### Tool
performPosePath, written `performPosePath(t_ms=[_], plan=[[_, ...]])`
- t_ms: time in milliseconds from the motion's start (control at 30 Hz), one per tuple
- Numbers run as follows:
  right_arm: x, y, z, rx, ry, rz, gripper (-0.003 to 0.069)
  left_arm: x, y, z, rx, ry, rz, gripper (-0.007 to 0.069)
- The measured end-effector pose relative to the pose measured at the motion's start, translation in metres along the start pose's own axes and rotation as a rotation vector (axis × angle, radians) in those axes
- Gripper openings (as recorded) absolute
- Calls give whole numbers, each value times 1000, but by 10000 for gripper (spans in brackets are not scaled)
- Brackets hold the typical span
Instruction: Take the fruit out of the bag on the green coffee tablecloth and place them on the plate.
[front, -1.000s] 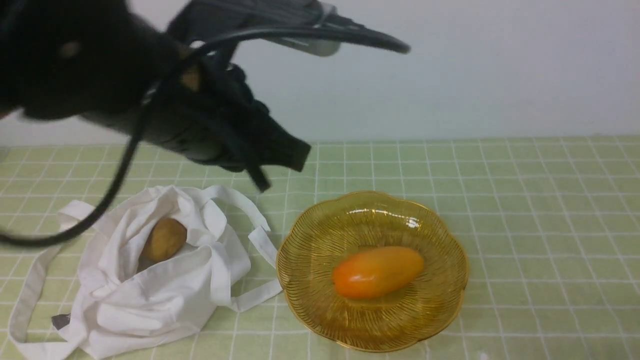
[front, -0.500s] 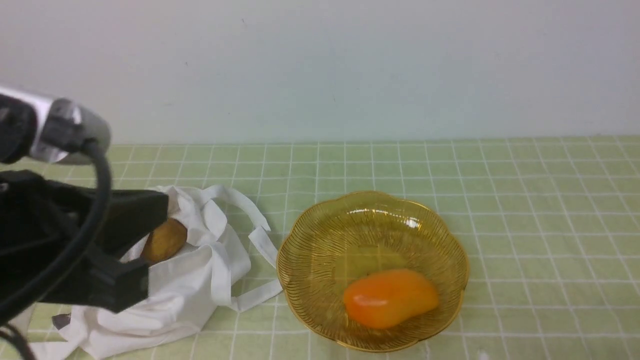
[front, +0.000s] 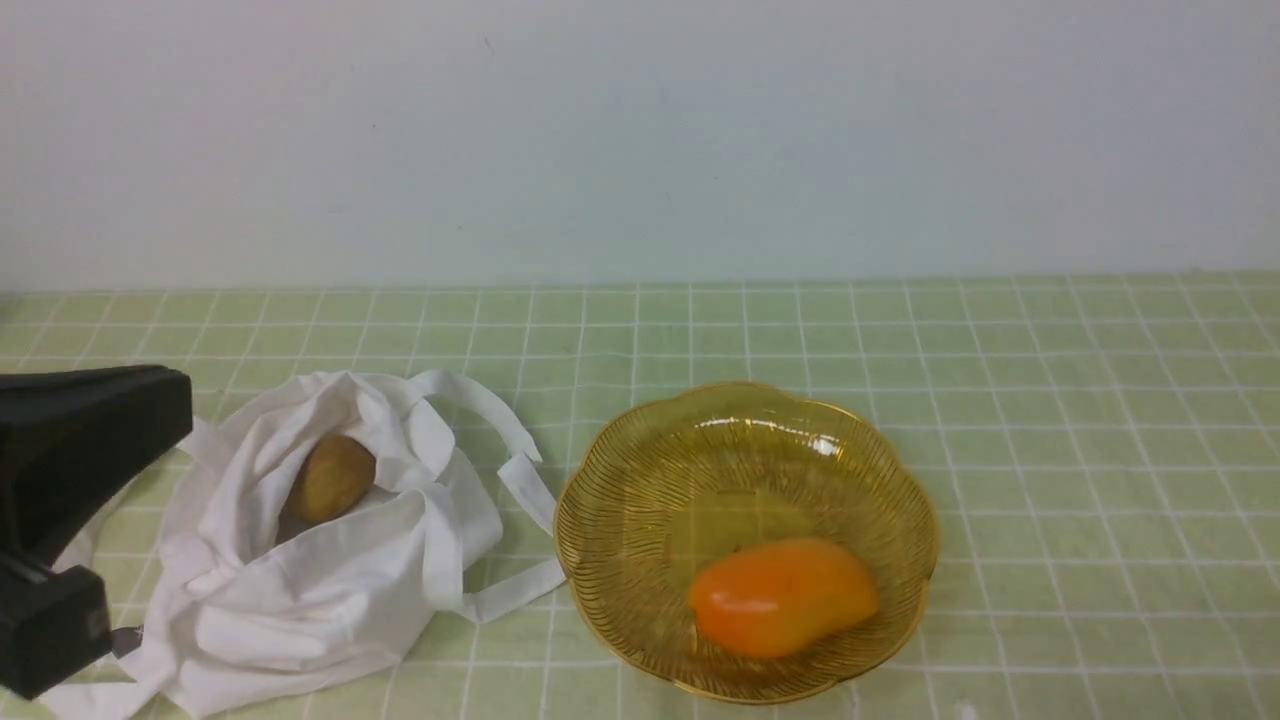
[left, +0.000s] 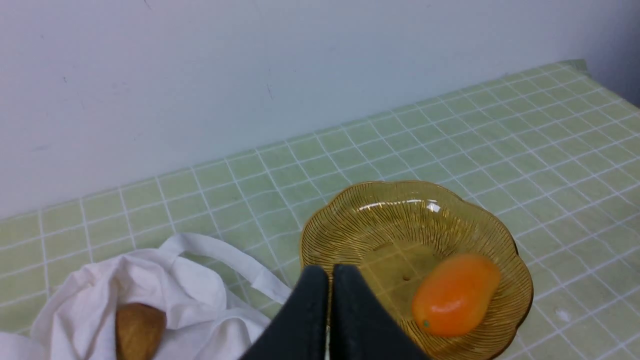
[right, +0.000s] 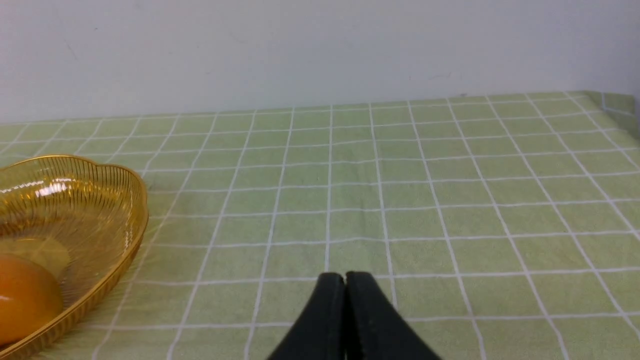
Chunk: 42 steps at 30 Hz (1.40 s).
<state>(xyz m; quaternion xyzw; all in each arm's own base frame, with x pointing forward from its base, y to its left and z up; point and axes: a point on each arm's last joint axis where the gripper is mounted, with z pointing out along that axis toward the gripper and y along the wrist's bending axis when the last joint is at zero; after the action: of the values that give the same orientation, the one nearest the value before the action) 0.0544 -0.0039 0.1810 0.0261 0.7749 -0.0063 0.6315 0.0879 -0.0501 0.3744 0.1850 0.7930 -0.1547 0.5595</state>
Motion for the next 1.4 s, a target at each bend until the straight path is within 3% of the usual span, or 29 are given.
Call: performPosePath(t_ms=[167,433,567,1400], plan=[[0,0,0,0,0,0,-10,37,7,0,-36,-90,28,-8],[0,0,0,0,0,0,-10,152,29,13,-306,-136,-28,-8],[0,0,0,0,0,0,-10,195,33,18,-386,-103,-70,-8],[0,0,0,0,0,0,-10,209,32,16,-397,-28,-80,-8]])
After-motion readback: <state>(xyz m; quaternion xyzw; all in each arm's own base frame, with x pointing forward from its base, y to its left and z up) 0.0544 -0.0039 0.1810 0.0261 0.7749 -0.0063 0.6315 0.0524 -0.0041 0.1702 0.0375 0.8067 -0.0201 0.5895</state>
